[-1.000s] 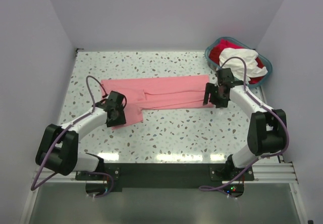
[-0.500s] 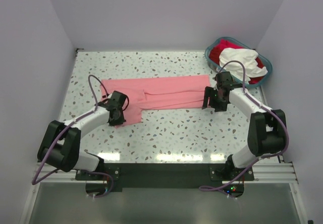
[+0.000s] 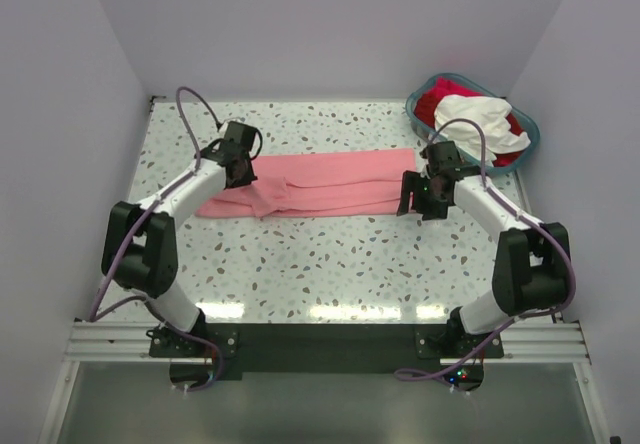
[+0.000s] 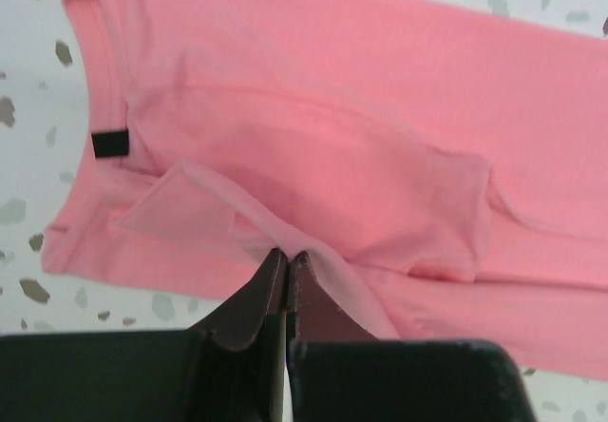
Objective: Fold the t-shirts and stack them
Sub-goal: Fold the tshirt
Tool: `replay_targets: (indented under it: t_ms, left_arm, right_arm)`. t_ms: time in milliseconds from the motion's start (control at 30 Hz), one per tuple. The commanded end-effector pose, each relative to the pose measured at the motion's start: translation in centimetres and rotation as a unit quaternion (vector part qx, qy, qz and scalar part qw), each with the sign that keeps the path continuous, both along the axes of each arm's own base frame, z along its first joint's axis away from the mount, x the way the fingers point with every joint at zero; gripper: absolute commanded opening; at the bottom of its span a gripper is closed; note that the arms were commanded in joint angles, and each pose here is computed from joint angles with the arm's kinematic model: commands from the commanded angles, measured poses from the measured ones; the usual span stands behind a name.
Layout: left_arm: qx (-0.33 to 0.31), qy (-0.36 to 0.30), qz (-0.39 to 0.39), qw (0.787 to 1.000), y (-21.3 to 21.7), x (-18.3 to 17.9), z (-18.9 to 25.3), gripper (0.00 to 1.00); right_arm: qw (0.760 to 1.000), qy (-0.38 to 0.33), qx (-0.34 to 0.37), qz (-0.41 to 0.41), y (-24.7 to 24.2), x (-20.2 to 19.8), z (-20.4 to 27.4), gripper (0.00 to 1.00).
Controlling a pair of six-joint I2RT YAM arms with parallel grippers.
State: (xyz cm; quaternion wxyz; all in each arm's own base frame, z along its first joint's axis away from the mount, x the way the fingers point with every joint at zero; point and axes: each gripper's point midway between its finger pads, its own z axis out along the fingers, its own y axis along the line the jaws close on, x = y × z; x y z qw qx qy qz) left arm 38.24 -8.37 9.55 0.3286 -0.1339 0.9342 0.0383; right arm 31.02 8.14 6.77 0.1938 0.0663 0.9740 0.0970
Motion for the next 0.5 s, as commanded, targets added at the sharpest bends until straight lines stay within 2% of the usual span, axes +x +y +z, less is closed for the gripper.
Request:
replay_targets:
  t_ms: [0,167,267,467]
  left_arm:
    - [0.018,-0.04,0.009,0.999,1.2,4.5,2.0,0.0]
    - [0.017,-0.063,0.015,0.998,1.2,8.3,3.1,0.0]
    - [0.016,-0.065,0.023,0.997,1.4,10.0,2.3,0.0]
    - [0.006,-0.065,0.043,0.997,1.8,11.2,1.5,0.0]
  right_arm:
    - [0.999,-0.038,0.014,0.028,1.3,0.7,2.4,0.71]
    - [0.997,-0.049,0.025,0.05,2.8,0.9,2.9,0.71]
    - [0.996,-0.053,0.024,0.061,3.2,1.1,2.9,0.7]
    - [0.995,-0.062,0.027,0.072,4.1,2.2,3.3,0.69]
